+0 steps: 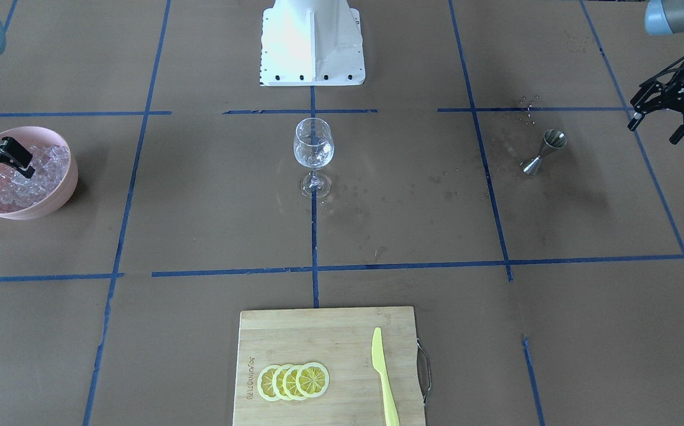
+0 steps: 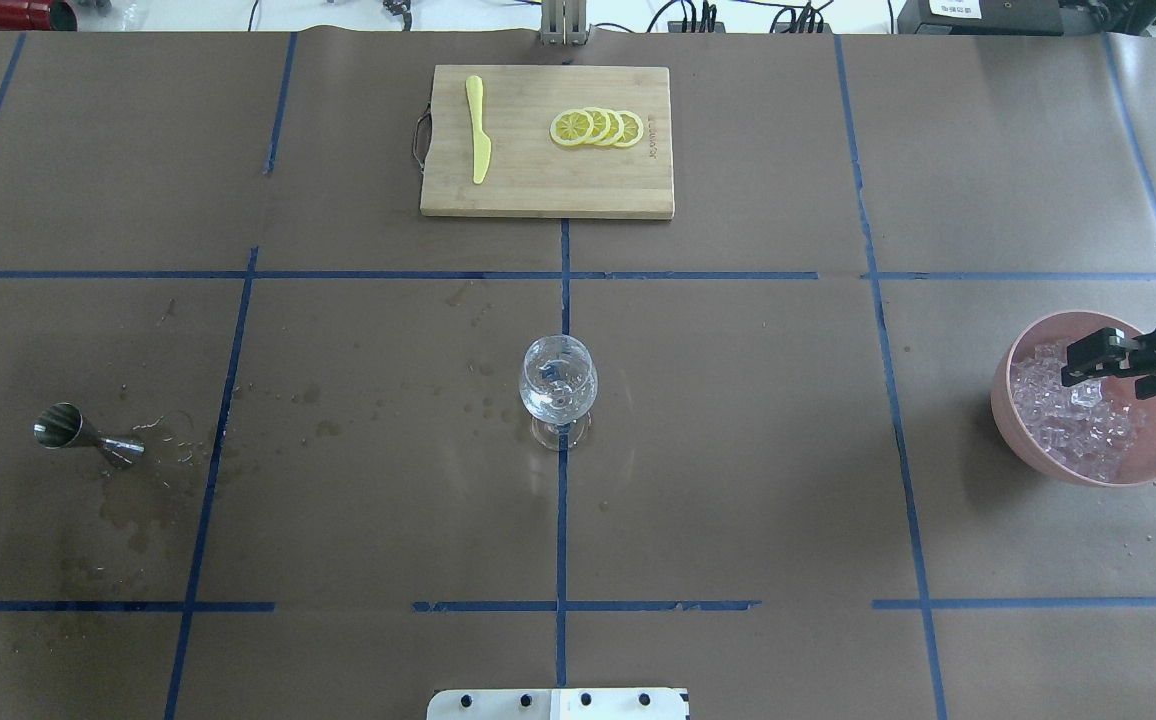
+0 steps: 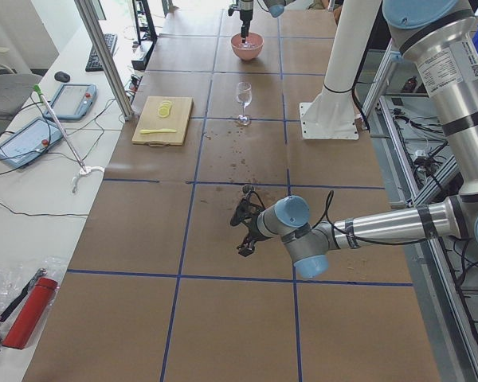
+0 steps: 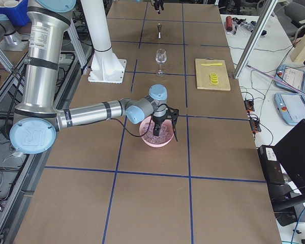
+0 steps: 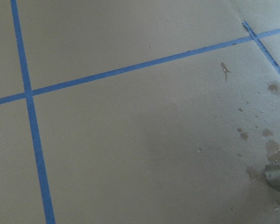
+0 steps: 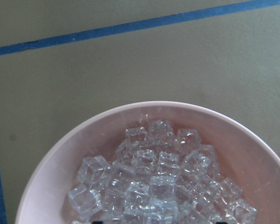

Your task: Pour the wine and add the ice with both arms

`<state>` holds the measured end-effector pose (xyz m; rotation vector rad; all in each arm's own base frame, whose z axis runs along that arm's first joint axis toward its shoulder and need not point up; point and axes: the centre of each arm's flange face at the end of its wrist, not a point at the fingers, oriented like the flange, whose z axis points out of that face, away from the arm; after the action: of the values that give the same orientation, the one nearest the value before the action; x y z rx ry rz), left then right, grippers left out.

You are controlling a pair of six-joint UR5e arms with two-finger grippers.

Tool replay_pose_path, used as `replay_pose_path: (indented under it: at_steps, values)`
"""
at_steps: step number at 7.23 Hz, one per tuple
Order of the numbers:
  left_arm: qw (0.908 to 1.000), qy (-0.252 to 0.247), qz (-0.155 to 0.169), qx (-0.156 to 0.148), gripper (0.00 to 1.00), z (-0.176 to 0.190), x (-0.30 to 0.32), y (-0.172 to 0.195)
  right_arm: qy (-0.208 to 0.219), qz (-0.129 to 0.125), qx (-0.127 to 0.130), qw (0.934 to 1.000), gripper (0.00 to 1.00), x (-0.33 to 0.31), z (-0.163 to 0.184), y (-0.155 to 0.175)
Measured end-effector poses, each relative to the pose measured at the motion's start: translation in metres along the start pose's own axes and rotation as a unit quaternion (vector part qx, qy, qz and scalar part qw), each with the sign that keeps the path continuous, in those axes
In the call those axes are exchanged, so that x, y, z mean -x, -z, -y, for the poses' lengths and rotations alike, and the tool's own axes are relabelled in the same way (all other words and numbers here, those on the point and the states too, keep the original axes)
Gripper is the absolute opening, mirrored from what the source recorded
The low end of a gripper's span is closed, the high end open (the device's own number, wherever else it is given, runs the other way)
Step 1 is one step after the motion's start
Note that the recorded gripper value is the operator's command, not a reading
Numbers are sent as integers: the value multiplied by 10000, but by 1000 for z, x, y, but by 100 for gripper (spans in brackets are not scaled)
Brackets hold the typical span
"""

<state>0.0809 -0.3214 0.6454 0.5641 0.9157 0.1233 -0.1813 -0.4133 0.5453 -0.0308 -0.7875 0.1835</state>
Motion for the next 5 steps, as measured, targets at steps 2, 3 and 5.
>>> replay_pose_path:
  at_steps: [2,3,5]
  values:
    - [10000,4,2,-20,100,-1,1,1,52,-19,39,10000,21,6,5,-10]
    - [10000,3,-3,-31,100,0,0,1,45,-37,48,10000,0,6,6,-13]
    - [10000,-6,-15,-49,100,1,-1,2,19,-57,56,10000,0,3,7,-15]
